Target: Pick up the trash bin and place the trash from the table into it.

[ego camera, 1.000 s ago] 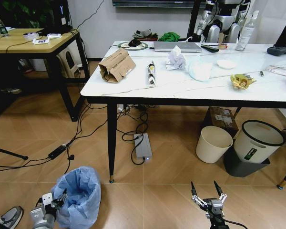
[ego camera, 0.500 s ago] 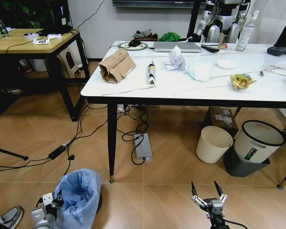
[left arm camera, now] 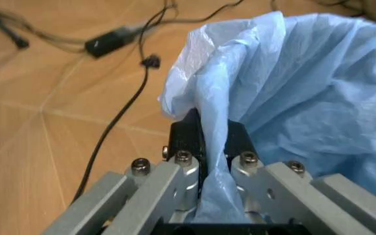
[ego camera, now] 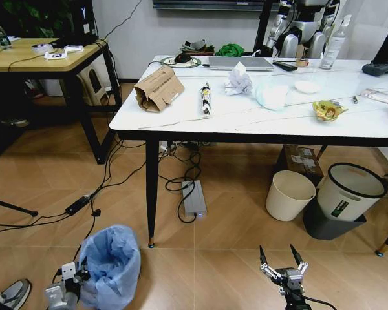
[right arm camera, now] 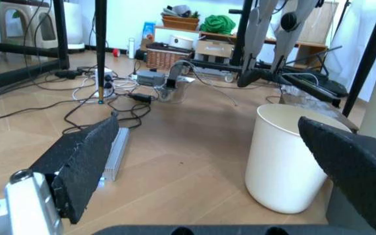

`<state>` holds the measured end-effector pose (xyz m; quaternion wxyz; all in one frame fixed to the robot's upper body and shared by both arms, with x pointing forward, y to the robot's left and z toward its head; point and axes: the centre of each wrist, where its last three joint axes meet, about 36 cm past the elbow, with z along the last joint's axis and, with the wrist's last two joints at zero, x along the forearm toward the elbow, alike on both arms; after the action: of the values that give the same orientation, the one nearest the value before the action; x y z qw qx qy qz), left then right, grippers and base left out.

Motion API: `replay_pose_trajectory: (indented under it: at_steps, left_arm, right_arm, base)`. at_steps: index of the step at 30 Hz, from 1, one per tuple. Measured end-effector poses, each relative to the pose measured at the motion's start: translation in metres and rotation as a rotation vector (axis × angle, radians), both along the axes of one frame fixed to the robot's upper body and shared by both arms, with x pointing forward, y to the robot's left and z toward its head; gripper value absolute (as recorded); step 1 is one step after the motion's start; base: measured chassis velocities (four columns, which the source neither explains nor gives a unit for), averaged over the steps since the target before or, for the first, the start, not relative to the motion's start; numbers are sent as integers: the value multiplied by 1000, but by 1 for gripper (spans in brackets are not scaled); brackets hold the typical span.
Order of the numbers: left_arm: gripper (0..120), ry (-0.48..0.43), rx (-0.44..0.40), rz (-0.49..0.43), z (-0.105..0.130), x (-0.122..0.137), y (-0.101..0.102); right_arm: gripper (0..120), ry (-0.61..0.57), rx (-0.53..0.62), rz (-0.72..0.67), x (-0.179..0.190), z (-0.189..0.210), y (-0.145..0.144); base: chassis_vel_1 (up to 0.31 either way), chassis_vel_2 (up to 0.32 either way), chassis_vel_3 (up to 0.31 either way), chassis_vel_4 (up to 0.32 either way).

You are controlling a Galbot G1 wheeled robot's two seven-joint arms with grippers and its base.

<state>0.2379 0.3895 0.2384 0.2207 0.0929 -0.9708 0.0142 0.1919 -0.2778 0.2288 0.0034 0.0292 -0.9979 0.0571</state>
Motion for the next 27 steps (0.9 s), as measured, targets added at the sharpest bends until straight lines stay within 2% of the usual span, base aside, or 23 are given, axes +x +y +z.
replay_pose_trajectory:
  at_steps: [3, 4, 7, 9, 10, 16, 27]
  left_arm:
    - [1, -48, 20, -88, 14, -17, -18]
    - [1, -48, 20, -88, 14, -17, -18]
    - [1, -97, 18, -153, 30, -29, -40]
    - [1, -118, 11, -184, 42, -33, -55]
    - [1, -118, 11, -184, 42, -33, -55]
    - [1, -160, 2, -263, 62, -38, -90]
    - [1, -160, -4, -288, 57, -43, -94]
  right_arm:
    - [100, 1, -1, 1, 0, 0, 0]
    - [100, 1, -1, 1, 0, 0, 0]
    - [100, 3, -3, 2, -1, 0, 0]
    - [100, 4, -5, 4, -1, 0, 0]
    - [100, 4, -5, 4, -1, 0, 0]
    - [100, 1, -10, 3, -3, 2, -1]
    - [100, -3, -17, -2, -7, 3, -3]
  base:
    - [0, 0, 0, 0]
    - [0, 0, 0, 0]
    - [0, 0, 0, 0]
    - [0, 0, 0, 0]
    - [0, 0, 0, 0]
    - [0, 0, 0, 0]
    - [0, 0, 0, 0]
